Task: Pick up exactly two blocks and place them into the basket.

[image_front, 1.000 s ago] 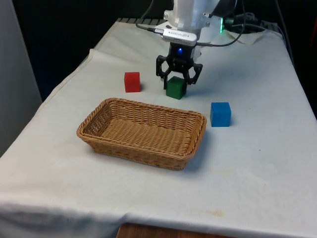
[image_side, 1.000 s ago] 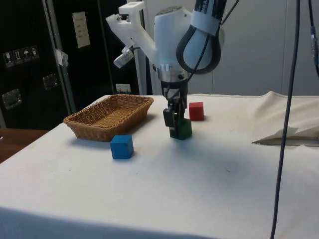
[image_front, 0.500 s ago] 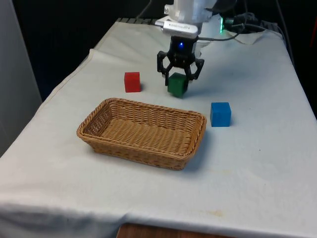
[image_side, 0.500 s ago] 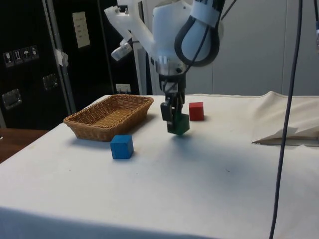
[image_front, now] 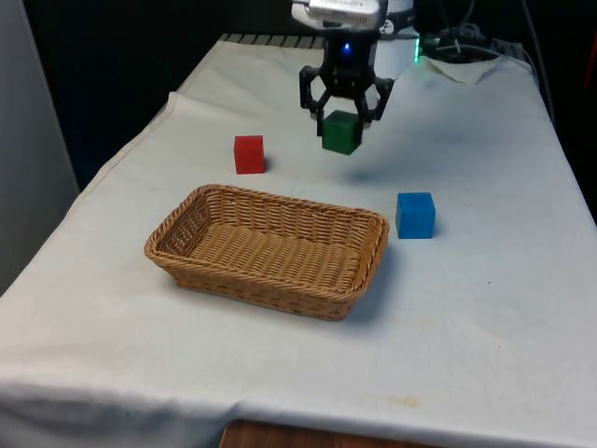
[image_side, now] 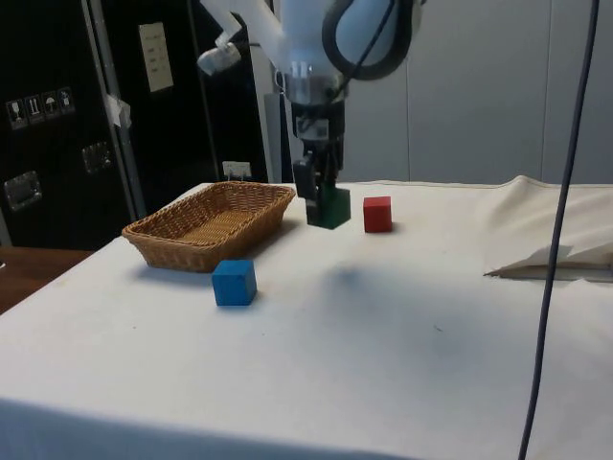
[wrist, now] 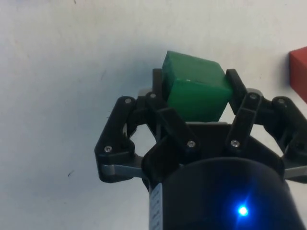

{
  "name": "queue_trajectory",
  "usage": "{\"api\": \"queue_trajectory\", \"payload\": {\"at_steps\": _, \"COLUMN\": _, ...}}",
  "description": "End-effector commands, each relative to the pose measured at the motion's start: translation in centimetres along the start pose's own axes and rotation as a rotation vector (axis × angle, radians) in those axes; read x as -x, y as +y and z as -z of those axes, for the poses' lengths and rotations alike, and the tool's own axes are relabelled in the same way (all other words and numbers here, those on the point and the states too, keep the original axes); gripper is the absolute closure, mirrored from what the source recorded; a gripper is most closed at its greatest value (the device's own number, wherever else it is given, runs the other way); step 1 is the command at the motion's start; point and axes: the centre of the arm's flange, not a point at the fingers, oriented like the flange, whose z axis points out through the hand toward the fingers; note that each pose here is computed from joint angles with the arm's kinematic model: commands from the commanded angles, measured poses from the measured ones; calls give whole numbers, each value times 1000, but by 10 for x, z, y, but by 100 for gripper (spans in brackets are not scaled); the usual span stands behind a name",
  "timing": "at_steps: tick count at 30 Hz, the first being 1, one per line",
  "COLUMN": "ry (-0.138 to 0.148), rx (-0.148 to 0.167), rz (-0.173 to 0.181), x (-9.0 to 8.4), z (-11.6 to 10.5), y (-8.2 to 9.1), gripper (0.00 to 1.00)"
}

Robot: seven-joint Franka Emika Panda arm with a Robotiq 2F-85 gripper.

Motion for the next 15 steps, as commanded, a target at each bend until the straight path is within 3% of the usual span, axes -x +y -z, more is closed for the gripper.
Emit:
{"api": "queue_trajectory", "payload": {"at_steps": 1, "ry": -2, "rx": 6, "rz": 1, "x": -5, "z": 7, "y": 1, "gripper": 81}}
{"api": "queue_trajectory", "payload": {"at_steps": 3, "ry": 2, "rx": -3, "rz": 0, "x": -4, "z": 7, "y": 0, "gripper": 81}}
{"api": "queue_trajectory", "payload": {"at_steps": 12, "ry": 10, "rx": -24, "rz": 23, "x": -31, "z": 44, "y": 7, "gripper": 81}}
{"api": "queue_trajectory", "payload": {"at_steps": 13, "ry": 15, "rx": -8, "rz": 19, "x": -30, "z": 40, "y": 7, "gripper": 81}}
{"api": "queue_trajectory", "payload": {"at_steps": 15, "ry": 12, "rx": -30, "rz": 28, "x": -36, "z": 49, "y": 10, "gripper": 81}}
